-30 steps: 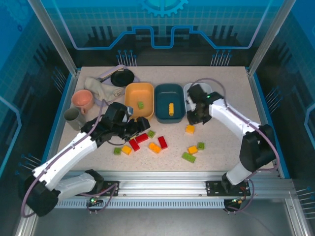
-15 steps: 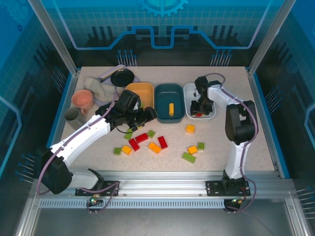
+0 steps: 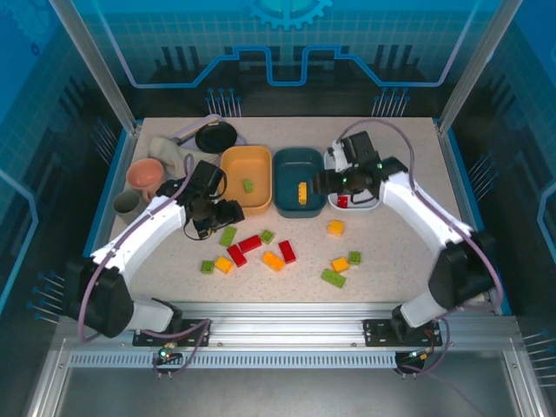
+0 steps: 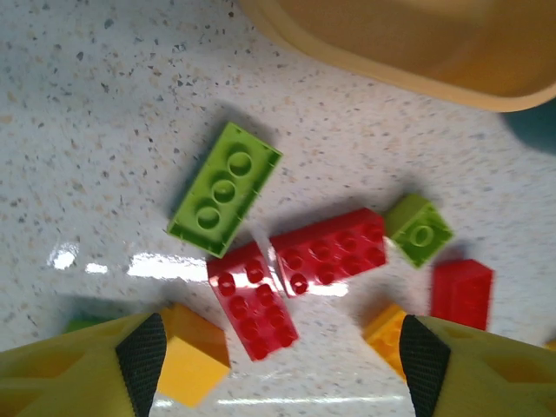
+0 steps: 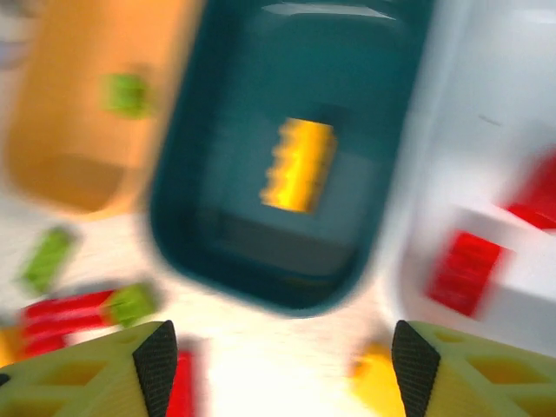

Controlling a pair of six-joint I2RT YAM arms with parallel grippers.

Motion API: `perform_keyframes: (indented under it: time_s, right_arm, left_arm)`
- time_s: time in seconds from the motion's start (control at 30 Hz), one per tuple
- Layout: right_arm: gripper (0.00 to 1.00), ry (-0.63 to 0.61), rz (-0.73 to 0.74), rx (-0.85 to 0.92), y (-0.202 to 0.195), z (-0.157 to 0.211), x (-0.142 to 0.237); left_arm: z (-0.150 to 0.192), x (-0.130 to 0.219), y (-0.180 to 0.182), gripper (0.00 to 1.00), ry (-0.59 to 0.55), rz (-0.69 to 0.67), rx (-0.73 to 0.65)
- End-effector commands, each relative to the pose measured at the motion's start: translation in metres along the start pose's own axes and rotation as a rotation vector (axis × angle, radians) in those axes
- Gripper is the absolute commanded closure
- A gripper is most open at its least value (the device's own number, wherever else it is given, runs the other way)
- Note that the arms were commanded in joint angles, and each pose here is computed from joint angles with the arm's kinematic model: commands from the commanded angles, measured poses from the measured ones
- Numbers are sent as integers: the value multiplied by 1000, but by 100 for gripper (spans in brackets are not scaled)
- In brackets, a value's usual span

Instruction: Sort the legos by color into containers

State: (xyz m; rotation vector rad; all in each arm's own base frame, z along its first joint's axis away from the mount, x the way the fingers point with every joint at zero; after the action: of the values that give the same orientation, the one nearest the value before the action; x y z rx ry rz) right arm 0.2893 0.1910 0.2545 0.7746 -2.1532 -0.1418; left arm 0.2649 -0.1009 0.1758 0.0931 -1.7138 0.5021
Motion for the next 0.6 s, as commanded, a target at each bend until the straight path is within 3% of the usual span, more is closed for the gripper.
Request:
perform_keyframes:
  time_s: [0.0, 0.1, 0.27, 0.57]
  right_arm:
    - [28, -98, -221, 1, 33, 16, -9]
    - [26, -145, -272, 18, 52, 29, -4]
    - [26, -85, -273, -11, 56, 49, -7]
    - [26, -78, -248, -13, 58, 50, -6]
  left_arm:
    - [-8, -20, -1, 27, 14, -15, -200]
    - [-16, -36, 0, 30, 29, -45, -245]
    - [-23, -63, 6, 35, 62, -87, -247]
    - [-20, -90, 17, 41, 104, -134, -241]
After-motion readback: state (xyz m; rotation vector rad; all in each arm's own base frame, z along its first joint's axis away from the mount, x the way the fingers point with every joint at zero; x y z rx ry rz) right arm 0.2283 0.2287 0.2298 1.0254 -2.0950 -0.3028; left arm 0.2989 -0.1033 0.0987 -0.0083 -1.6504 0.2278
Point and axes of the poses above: each hand's point on the last joint's axis, 136 mm out from that joint toward the fingers, its own x axis back along the fingers, its own y axis along the line the jaws close on, z = x × y, the point moved 7 cm from there along x, back along the fingers, and after that the axes turned 4 degrees about x, right-handed, at the moved point
